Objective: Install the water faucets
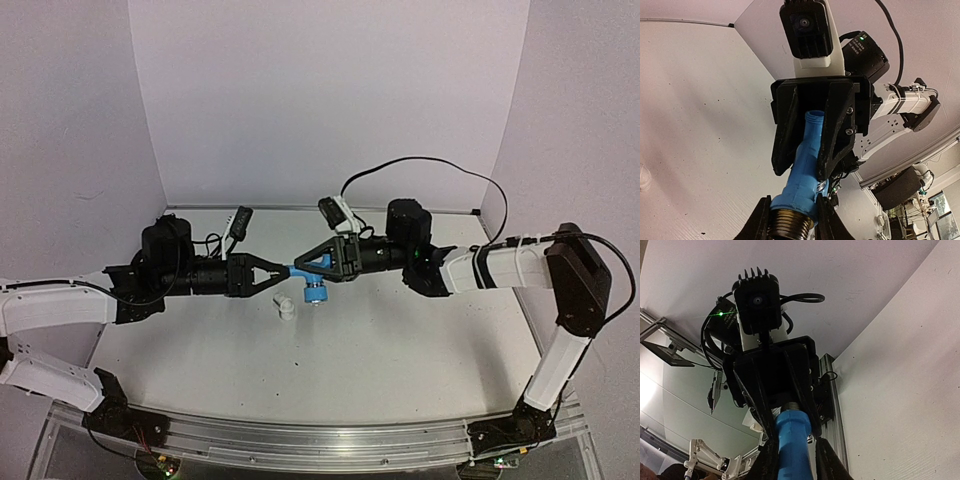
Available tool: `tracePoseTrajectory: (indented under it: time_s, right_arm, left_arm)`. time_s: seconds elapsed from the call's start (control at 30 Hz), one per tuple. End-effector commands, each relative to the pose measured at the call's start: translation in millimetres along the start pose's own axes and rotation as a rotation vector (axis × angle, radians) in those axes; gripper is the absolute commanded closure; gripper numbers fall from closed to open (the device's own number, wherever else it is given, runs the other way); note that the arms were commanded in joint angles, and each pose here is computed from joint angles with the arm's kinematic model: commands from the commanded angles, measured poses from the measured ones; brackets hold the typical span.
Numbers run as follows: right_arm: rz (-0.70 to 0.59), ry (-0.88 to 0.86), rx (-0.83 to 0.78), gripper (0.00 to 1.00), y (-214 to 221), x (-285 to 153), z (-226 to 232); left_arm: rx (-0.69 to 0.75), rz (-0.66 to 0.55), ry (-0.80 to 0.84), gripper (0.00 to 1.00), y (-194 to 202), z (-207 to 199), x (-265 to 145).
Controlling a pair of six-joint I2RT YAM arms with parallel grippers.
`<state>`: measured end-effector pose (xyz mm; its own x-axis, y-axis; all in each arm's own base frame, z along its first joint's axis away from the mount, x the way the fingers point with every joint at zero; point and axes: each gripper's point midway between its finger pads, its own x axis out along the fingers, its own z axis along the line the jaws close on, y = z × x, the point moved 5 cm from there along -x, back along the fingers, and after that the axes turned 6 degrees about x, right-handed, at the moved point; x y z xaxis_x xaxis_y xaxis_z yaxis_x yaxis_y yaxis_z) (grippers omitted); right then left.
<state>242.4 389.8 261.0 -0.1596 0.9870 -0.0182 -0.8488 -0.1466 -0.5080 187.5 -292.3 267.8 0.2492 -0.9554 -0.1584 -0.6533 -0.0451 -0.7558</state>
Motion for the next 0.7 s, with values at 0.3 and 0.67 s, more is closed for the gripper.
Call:
tracePoseTrajectory:
  time_s: [0.3,0.67]
  right_arm:
    - [0.053,-0.060,-0.031,0.66,8,11,10]
    - [0.060,-0.074,-0.043,0.69,8,14,10]
  left_arm:
    - [0.056,-0.087,0.035,1.00,-26,-18,-3]
    - [0.059,-0.106,0.037,1.00,-29,-22,-8]
